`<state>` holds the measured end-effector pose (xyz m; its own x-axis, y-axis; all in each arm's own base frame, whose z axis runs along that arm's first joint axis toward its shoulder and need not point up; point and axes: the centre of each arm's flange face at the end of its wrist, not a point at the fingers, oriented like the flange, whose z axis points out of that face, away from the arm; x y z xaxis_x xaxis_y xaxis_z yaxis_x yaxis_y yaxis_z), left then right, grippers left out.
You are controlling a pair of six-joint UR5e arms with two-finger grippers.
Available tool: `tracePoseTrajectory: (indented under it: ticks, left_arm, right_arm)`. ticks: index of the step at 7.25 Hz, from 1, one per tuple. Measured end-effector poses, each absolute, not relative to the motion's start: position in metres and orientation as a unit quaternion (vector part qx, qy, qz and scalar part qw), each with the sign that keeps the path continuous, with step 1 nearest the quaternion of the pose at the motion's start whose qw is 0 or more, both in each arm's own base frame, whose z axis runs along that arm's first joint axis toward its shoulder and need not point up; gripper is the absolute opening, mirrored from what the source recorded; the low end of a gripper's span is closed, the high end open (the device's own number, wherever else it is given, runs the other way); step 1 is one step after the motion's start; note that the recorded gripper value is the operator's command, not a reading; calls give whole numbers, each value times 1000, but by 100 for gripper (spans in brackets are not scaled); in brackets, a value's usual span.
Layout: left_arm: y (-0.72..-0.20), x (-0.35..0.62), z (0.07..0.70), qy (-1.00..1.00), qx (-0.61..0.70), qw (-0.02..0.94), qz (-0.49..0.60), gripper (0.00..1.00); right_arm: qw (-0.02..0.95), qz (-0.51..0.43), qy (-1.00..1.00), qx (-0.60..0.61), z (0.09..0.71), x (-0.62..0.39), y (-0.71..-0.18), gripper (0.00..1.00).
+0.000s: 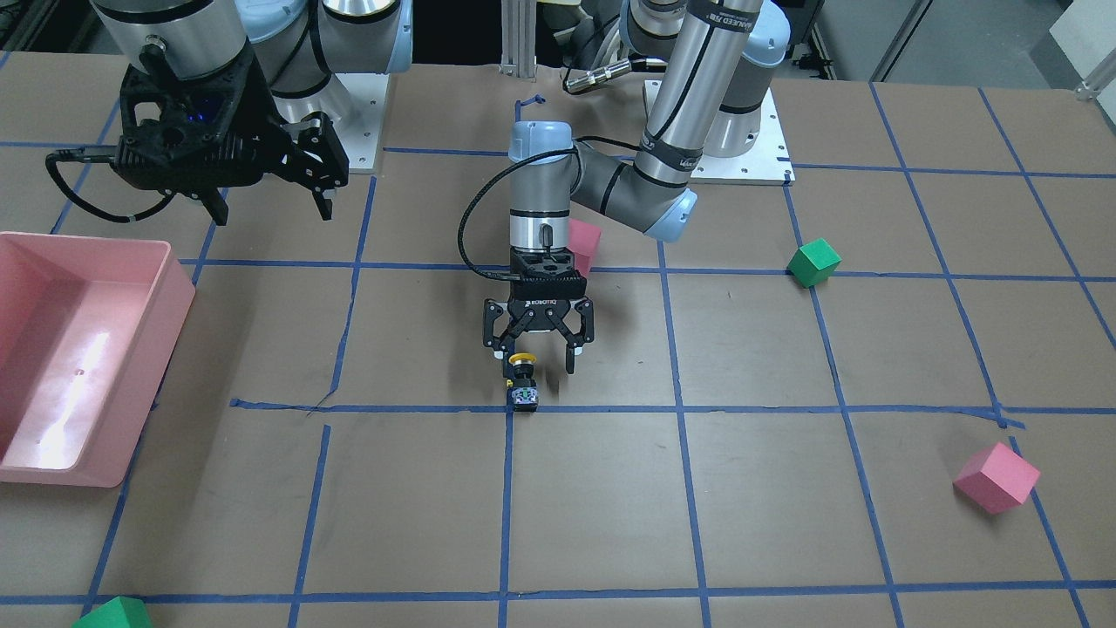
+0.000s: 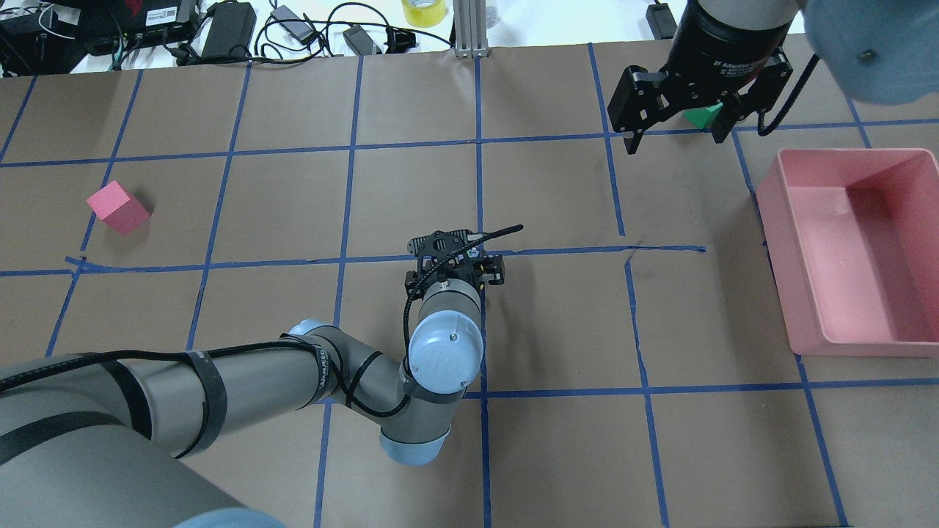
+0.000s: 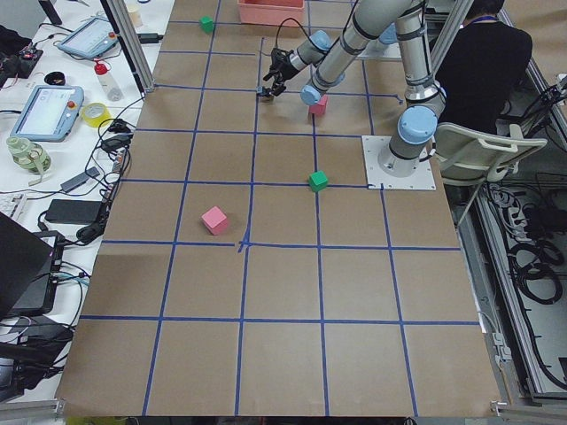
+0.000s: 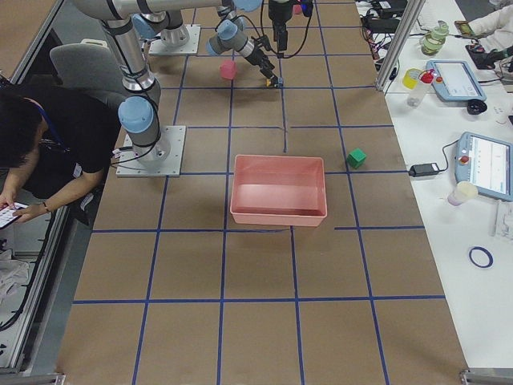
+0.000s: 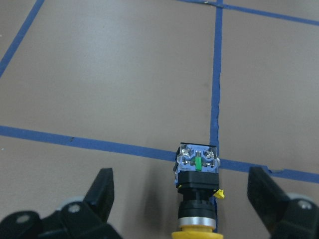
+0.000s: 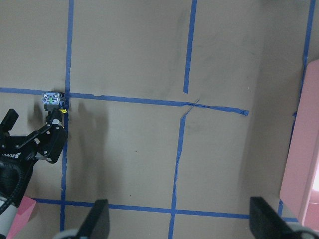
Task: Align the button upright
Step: 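Lower the left gripper and close it around the button body, then lift the button with the left gripper and rotate it cap-up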
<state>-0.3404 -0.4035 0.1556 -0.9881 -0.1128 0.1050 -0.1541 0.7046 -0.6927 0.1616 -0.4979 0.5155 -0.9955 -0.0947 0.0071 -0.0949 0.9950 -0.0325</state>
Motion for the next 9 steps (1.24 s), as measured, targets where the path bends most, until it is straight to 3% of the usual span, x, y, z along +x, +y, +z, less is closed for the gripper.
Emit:
tracePoseTrajectory:
  ticks: [3, 4, 6, 7, 9]
  left_arm:
    - [-401, -344, 140, -922, 68, 27, 381, 93]
    - [-395, -350, 137, -923, 60, 28, 379, 73]
    - [-387, -356, 133, -926, 32, 24, 374, 15]
    - [-385, -356, 132, -928, 20, 20, 372, 0]
    - [-385, -356, 137, -928, -4, 12, 373, 0]
  right_arm:
    - [3, 16, -999, 48, 515, 162, -498, 100]
    - [3, 16, -999, 48, 515, 162, -498, 100]
    - [3, 16, -999, 47, 516, 162, -498, 100]
    - [3, 16, -999, 48, 515, 162, -498, 100]
    - [3, 16, -999, 48, 515, 162, -498, 100]
